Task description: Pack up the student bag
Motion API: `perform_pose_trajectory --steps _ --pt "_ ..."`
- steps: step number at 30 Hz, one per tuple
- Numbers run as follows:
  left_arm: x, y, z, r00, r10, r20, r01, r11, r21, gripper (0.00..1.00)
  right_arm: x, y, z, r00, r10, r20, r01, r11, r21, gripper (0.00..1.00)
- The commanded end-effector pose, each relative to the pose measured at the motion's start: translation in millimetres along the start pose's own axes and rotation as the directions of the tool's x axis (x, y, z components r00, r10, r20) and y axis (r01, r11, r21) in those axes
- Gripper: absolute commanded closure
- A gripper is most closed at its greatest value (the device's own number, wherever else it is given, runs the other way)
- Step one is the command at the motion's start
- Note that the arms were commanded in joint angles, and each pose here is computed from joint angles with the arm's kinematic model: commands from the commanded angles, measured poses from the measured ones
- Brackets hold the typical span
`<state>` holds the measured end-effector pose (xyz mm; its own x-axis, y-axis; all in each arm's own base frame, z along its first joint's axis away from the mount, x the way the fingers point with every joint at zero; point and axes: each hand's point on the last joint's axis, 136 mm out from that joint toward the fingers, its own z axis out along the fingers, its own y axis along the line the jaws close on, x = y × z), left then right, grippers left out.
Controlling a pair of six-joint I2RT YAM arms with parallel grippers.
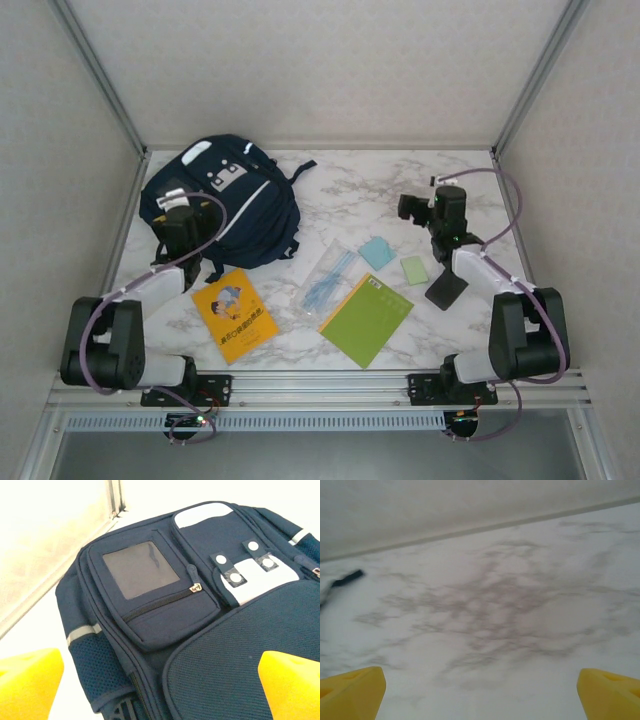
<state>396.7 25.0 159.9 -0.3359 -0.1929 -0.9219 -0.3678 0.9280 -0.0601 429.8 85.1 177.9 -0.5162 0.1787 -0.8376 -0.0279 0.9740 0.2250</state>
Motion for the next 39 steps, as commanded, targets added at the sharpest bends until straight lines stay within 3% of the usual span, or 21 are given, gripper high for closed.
perform_pose_trajectory --steps 1,4,11,18,21,23,26,35,39 --pt "7 12 -18 0.986 -0.135 -0.098 0.126 0.988 -0.091 0.00 41 59 7 0.944 0.161 -0.288 -0.203 0.972 -0.121 0.01" --pt "15 15 -29 0.963 -0.226 -0.149 0.213 0.972 -0.099 0.00 54 123 20 0.905 0.146 -0.400 -0.259 0.935 -0.243 0.01" --pt "42 18 -55 0.919 -0.311 -0.242 0.301 0.950 -0.078 0.00 99 244 46 0.843 0.077 -0.532 -0.326 0.860 -0.393 0.01" --pt "56 15 -61 0.896 -0.319 -0.307 0.316 0.947 -0.061 0.00 147 313 71 0.779 0.069 -0.624 -0.409 0.809 -0.422 0.05" --pt "58 17 -61 0.895 -0.332 -0.297 0.327 0.943 -0.067 0.00 151 314 90 0.777 0.095 -0.622 -0.412 0.824 -0.388 0.18" --pt "60 16 -60 0.889 -0.350 -0.295 0.345 0.936 -0.070 0.00 146 310 98 0.787 0.112 -0.607 -0.405 0.835 -0.372 0.46" --pt "62 13 -57 0.877 -0.379 -0.295 0.378 0.924 -0.064 0.00 132 297 102 0.801 0.123 -0.585 -0.389 0.851 -0.354 1.00" --pt "57 -7 -50 0.827 -0.459 -0.326 0.478 0.878 -0.022 0.00 68 201 85 0.876 0.105 -0.471 -0.279 0.907 -0.316 1.00" --pt "61 -19 -45 0.770 -0.529 -0.356 0.561 0.828 -0.018 0.00 59 156 87 0.884 0.019 -0.467 -0.177 0.939 -0.296 1.00"
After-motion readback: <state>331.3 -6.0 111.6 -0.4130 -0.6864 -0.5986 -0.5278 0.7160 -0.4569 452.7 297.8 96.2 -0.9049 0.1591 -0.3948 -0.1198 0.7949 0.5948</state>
